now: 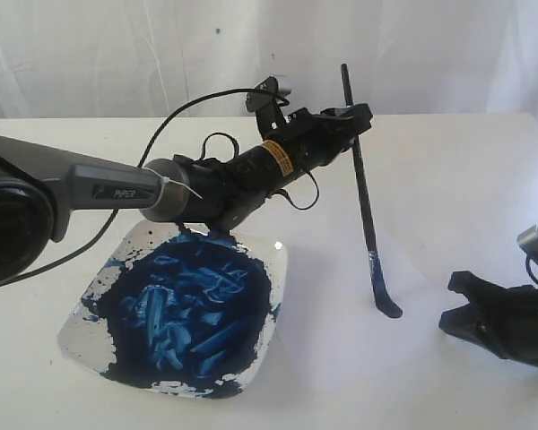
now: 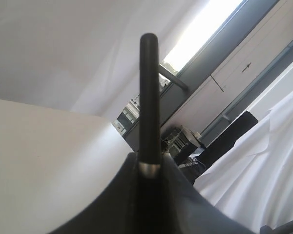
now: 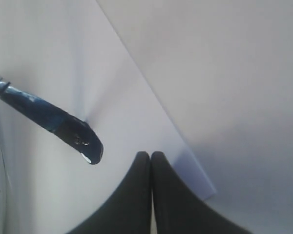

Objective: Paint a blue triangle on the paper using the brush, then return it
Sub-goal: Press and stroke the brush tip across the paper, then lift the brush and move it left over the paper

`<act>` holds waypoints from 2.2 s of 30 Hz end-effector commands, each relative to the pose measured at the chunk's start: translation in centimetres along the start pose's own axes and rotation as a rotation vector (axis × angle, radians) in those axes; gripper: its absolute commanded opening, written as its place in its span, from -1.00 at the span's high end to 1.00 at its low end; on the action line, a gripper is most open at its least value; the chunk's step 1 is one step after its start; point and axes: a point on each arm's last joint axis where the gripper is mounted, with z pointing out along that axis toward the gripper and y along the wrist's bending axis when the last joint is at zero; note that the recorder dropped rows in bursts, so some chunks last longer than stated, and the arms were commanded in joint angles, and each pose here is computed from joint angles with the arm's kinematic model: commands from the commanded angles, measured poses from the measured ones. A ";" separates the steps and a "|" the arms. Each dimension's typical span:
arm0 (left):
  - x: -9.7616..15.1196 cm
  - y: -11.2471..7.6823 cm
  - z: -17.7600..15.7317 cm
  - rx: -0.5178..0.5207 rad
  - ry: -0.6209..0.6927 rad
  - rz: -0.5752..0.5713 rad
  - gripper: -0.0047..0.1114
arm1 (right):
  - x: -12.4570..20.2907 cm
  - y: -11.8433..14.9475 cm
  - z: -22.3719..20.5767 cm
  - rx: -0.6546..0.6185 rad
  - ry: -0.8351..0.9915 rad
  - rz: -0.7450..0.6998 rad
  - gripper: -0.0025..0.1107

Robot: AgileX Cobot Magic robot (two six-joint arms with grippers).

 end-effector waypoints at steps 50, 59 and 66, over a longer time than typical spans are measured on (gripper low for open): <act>-9.4 4.5 -3.2 0.004 -0.167 0.120 0.92 | 0.0 0.0 0.1 0.003 0.006 -0.006 0.96; -9.7 1.8 -2.9 0.099 -0.139 0.146 0.92 | 0.0 0.0 0.1 0.003 0.006 -0.006 0.96; -9.1 -1.0 -2.7 0.152 -0.111 0.148 0.92 | 0.0 0.0 0.1 0.003 0.006 -0.006 0.96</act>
